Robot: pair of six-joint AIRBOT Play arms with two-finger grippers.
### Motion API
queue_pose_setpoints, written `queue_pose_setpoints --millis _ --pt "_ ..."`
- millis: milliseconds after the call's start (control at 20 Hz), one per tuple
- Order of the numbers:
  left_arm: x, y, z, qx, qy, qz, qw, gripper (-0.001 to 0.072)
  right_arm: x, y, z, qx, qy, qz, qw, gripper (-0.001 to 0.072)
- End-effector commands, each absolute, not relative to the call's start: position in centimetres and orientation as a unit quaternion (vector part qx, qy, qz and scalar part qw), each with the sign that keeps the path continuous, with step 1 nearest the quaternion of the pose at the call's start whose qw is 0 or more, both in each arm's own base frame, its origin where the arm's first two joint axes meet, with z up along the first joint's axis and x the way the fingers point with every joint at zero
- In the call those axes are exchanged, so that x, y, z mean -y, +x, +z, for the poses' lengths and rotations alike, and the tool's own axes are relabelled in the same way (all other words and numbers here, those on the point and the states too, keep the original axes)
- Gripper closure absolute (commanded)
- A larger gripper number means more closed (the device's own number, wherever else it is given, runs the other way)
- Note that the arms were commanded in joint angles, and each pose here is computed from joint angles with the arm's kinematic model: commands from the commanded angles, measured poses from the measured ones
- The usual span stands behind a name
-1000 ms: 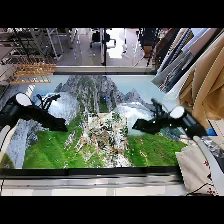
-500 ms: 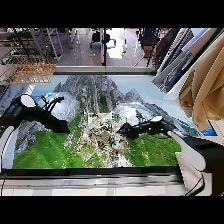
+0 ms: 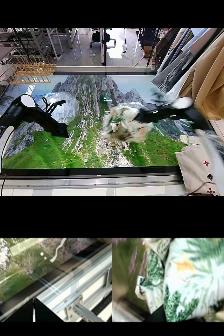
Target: Fold the clothes and pants, and hang the long-sleeved shirts on hangers.
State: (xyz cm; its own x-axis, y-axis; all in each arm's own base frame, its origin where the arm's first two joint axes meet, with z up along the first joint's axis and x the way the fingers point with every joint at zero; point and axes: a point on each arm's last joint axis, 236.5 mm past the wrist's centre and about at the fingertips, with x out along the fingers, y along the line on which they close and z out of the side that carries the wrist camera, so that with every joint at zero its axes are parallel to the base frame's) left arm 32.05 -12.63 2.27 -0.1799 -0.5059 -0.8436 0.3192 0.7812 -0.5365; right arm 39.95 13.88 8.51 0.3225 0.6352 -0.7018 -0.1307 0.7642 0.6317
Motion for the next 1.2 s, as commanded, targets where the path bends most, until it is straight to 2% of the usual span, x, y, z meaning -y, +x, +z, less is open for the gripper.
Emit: queue_pose_setpoints --millis 0,100,250,350,500,600,650,700,750,800,900,950,1000,1050,1150 --pt "12.5 29.9 2.8 -0.721 -0.064 -0.338 0.602 0.0696 -1.9 36.5 17.5 -0.428 0.226 0.091 0.87 0.0703" --pt "12.5 29.9 2.9 -0.72 -0.063 -0.338 0.602 0.0696 6.2 33.2 20.4 -0.375 0.228 -0.026 0.898 0.0702" --pt "12.5 29.9 2.9 -0.72 -0.062 -0.34 0.602 0.0696 18.0 24.9 19.8 -0.358 0.236 -0.234 0.873 0.0702" --pt "12.5 29.9 2.9 -0.713 -0.051 -0.353 0.603 0.0696 21.2 17.8 14.9 -0.385 0.325 -0.325 0.8 0.0702" --pt "12.5 29.9 2.9 -0.711 -0.046 -0.358 0.604 0.0696 18.2 9.8 4.4 -0.448 0.481 -0.371 0.656 0.0702" --pt "12.5 29.9 2.9 -0.711 -0.047 -0.358 0.604 0.0696 15.4 6.5 -0.9 -0.489 0.529 -0.379 0.581 0.0701" --pt "12.5 29.9 2.9 -0.711 -0.047 -0.358 0.604 0.0696 14.9 5.3 -2.5 -0.507 0.526 -0.388 0.562 0.0682" --pt "12.5 29.9 2.9 -0.711 -0.047 -0.357 0.604 0.0696 15.3 4.2 -3.3 -0.519 0.515 -0.401 0.552 0.0425" --pt "12.5 29.9 2.9 -0.711 -0.047 -0.358 0.604 0.0696 16.1 3.6 -3.2 -0.527 0.501 -0.41 0.551 0.0091" --pt "12.5 29.9 2.9 -0.711 -0.047 -0.357 0.604 0.0696 17.4 3.3 -2.3 -0.525 0.487 -0.42 0.558 0.002" --pt "12.4 29.9 2.8 -0.712 -0.046 -0.356 0.604 0.0696 21.4 4.2 2.0 -0.49 0.455 -0.443 0.597 0.0012" --pt "11.8 29.9 2.5 -0.716 -0.036 -0.347 0.604 0.0696 23.7 5.8 5.1 -0.453 0.437 -0.449 0.634 0.0012" --pt "10.0 30.1 1.6 -0.726 -0.006 -0.318 0.609 0.0696 26.8 9.7 9.3 -0.374 0.419 -0.44 0.701 0.0012" --pt "6.6 30.9 0.2 -0.74 0.045 -0.256 0.621 0.0696 28.6 15.5 14.9 -0.266 0.411 -0.392 0.779 0.0015" --pt "-1.8 33.3 -0.7 -0.745 0.112 -0.055 0.655 0.0696 25.6 25.8 25.1 -0.117 0.346 -0.211 0.907 0.0018"
